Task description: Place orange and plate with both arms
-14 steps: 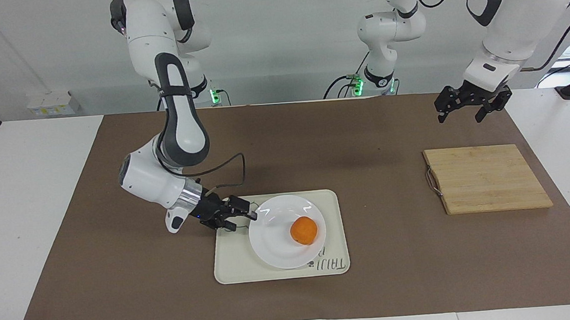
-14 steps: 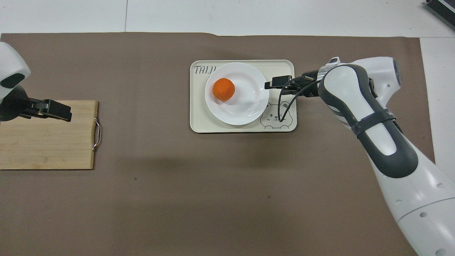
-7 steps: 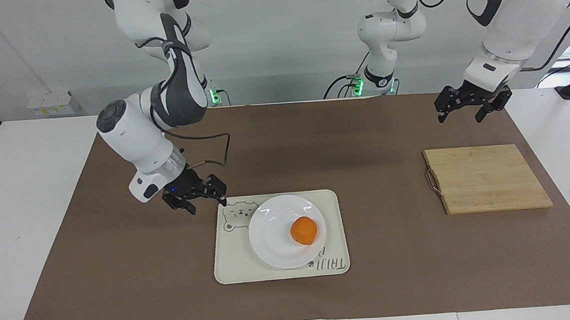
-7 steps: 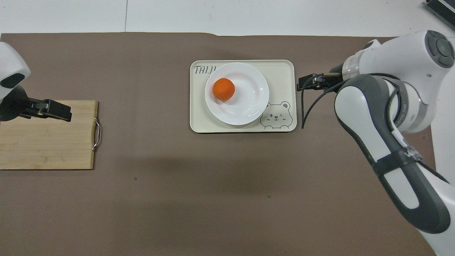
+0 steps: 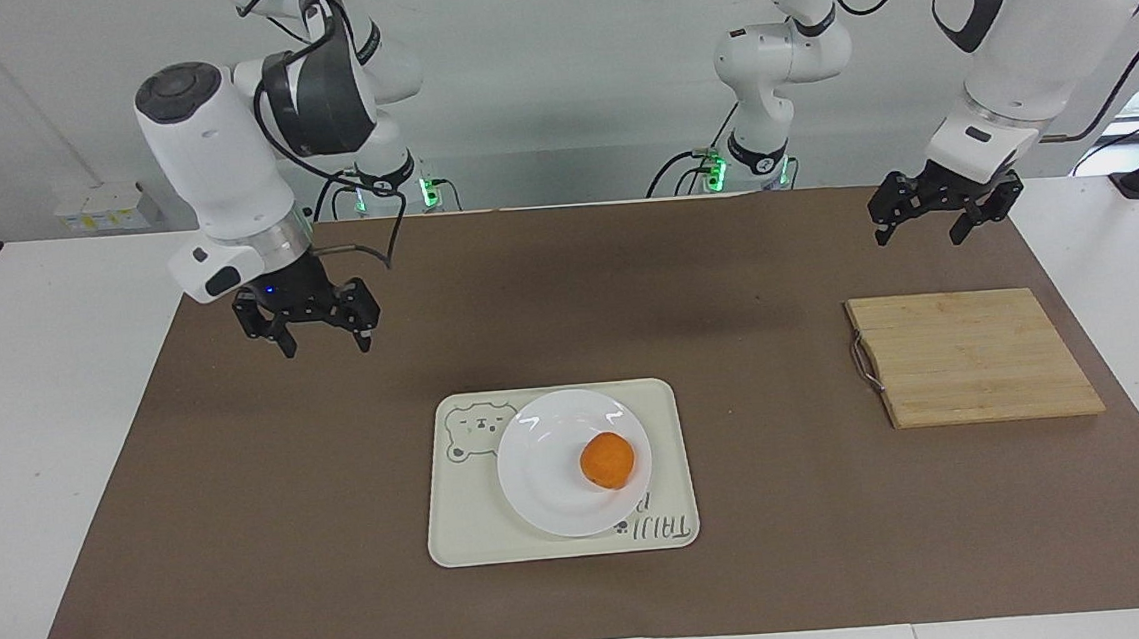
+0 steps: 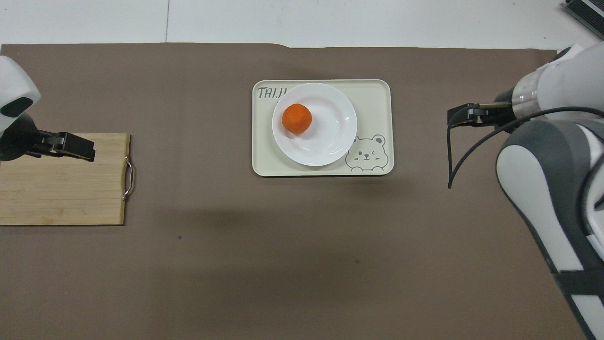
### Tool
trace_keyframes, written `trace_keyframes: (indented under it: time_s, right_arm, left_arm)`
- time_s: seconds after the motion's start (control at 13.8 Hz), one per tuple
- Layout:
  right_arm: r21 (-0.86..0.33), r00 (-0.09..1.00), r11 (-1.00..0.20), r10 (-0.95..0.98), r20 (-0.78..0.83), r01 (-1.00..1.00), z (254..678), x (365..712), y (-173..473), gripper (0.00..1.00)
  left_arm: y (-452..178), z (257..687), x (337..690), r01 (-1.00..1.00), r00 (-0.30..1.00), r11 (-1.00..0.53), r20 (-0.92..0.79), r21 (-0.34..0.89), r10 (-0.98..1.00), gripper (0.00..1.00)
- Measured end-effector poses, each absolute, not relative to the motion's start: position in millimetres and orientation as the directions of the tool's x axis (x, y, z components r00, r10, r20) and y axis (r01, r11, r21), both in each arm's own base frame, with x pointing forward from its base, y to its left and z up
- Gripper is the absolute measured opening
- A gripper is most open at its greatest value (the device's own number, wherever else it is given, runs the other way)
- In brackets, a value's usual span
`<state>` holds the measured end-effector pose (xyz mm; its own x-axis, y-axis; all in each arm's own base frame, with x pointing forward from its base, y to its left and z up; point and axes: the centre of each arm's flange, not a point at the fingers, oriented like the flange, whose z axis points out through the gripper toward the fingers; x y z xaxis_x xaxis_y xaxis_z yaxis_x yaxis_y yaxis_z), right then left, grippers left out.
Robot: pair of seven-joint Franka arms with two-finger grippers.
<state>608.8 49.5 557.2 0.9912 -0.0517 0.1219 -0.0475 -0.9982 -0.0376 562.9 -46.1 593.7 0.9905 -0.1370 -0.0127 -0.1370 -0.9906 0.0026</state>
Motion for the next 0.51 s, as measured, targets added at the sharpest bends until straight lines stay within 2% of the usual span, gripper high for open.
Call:
trace_keyframes:
  time_s: [0.51]
  right_arm:
    - [-0.026, 0.99, -0.992, -0.127, 0.059, -0.125, 631, 546, -4, 1.0]
  left_arm:
    - [-46, 594, 563, -0.137, 0.99, -0.991, -0.013, 0.003, -0.137, 1.0]
